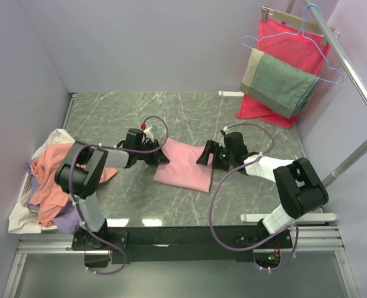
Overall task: Fold and stack the t-shirts
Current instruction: Put the neatly folded tshirt into the corner of the board with the left arm
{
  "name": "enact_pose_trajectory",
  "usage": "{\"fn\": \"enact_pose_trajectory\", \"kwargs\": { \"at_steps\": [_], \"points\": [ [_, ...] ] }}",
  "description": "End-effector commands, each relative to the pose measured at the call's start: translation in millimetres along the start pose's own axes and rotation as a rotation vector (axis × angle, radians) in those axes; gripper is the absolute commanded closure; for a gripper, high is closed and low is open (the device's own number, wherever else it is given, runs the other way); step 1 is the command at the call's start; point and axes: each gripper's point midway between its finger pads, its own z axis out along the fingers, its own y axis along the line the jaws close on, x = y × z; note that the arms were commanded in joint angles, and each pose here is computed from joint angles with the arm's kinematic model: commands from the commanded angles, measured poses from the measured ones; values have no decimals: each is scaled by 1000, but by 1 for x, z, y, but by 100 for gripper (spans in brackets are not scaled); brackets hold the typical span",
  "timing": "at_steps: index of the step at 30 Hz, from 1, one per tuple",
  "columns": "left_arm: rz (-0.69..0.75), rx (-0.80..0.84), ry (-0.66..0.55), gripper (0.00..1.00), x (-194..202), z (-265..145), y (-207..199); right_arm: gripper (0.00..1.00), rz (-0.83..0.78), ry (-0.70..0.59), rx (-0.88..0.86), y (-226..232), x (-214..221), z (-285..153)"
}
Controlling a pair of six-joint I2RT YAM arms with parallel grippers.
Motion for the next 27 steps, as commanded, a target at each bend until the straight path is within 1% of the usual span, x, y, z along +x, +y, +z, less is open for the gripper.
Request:
{"fn": "enact_pose_trajectory", "kwargs": {
  "at_steps": [1,2,3,5,6,7,8,9,10,11,12,13,14,15,16,17,20,22,23,24,25,26,27],
  "points": [
    [-33,79,103,90,10,20,-8,8,-1,43,67,-21,8,4],
    [-28,75,95,94,4,23,-8,8,4,41,68,-23,7,3],
    [-26,59,89,99,-12,27,-10,8,-1,38,67,-23,6,2],
    [-1,19,56,99,-35,28,-8,8,3,36,67,-24,5,1],
    [17,8,7,99,-65,28,-10,8,-1,31,65,-24,3,0],
    [8,-27,17,99,-72,25,-5,8,0,30,65,-25,3,-1],
    [18,-38,-12,99,-89,24,-3,8,-2,31,62,-25,3,-1],
    [23,-86,-66,99,-118,19,2,8,-1,31,63,-27,2,-1],
    [29,-140,-51,99,-122,15,13,8,-3,30,61,-26,1,-1],
    [42,-184,-73,99,-135,12,20,8,-9,36,55,-26,1,-1],
    [54,-228,-119,99,-162,7,29,8,-5,46,56,-28,2,-1],
    [75,-262,-128,99,-172,4,39,9,-10,53,52,-28,2,1],
    [60,-297,-126,99,-178,0,51,8,-20,59,44,-26,1,1],
    [41,-329,-161,99,-201,-7,71,8,-17,77,46,-28,4,3],
    [41,-373,-180,99,-213,-12,86,9,-25,77,40,-26,0,4],
    [35,-400,-173,99,-223,-13,100,9,-30,97,37,-27,2,6],
    [8,-550,-195,99,-253,-43,164,9,-28,114,23,-26,1,12],
    [17,-612,-185,99,-262,-52,188,9,-21,125,-7,-20,1,15],
    [6,-680,-221,99,-280,-70,216,9,-2,131,-14,-21,2,20],
    [24,-742,-174,99,-276,-78,230,10,7,142,-35,-17,4,22],
    [40,-773,-168,99,-280,-83,241,10,11,145,-52,-14,2,24],
    [45,-864,-193,99,-292,-98,263,10,34,162,-56,-15,5,29],
    [62,-899,-182,99,-294,-106,274,11,32,160,-78,-11,2,33]
  ]
}}
